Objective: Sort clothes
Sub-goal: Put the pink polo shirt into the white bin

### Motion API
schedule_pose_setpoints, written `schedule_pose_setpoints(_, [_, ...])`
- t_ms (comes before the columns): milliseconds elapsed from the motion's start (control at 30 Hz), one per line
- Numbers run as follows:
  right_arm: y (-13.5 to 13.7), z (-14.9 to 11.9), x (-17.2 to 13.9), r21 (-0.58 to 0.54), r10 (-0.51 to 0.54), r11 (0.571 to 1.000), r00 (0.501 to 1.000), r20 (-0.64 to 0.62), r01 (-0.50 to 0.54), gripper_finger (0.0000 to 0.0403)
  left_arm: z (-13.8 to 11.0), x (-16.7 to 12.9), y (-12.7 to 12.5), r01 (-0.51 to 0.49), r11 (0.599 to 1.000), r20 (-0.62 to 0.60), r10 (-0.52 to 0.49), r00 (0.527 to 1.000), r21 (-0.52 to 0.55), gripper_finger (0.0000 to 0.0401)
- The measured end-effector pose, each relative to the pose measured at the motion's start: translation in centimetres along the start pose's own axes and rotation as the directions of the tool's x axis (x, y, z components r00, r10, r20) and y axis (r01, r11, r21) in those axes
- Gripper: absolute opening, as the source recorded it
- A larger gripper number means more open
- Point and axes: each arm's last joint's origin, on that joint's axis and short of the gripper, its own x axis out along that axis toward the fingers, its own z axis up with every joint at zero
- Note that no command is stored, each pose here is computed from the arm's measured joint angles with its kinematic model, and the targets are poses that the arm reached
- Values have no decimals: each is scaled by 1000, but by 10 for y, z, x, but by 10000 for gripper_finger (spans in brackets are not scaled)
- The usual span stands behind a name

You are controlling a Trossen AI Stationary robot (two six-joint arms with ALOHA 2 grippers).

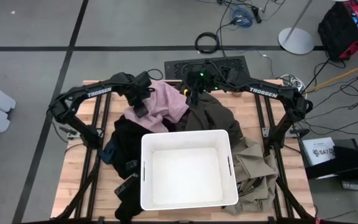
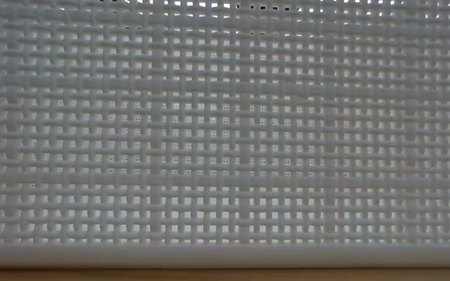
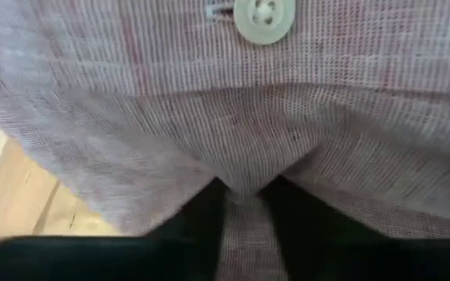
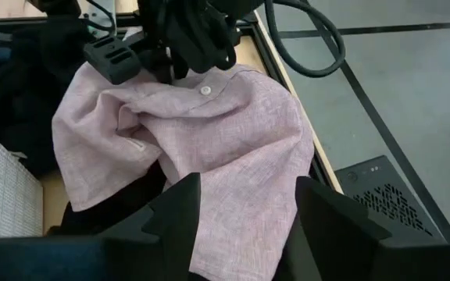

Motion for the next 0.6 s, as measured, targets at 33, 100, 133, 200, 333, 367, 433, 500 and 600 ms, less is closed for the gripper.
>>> schedule_pose_setpoints(33, [0,0,0,0,1,1000,1000,-2,-1,199,0,0,0,-2,1000,4,2,1000,2,56])
schedule_pose_setpoints(100, [0,0,0,0,1,1000,1000,-2,-1,199,0,-5,0,-7,1000,35,7,999,5,16])
schedule_pose_setpoints(133, [0,0,0,-1,1,1000,1000,-3,-1,199,-1,-8,-1,-13,1000,53,12,999,8,13])
schedule_pose_setpoints(200, [0,0,0,-1,1,1000,1000,-3,-1,199,-4,-20,-3,-26,999,92,24,996,20,9])
schedule_pose_setpoints(333, [0,0,0,-3,6,1000,1000,-2,-6,199,-15,-63,-11,-1,999,261,-7,965,32,5])
schedule_pose_setpoints(367, [1,0,0,-3,17,1000,1000,1,-17,199,-18,-77,-13,10,999,322,-23,947,42,4])
schedule_pose_setpoints(433, [1,1,0,-5,42,999,999,17,-42,199,-30,-106,-19,23,999,435,-42,899,49,3])
schedule_pose_setpoints(500, [2,3,0,-14,65,998,997,39,-65,199,-42,-135,-24,48,997,549,-73,833,61,3])
schedule_pose_setpoints(600, [2,8,0,-45,68,997,994,88,-64,199,-65,-176,-31,78,992,701,-123,703,95,2])
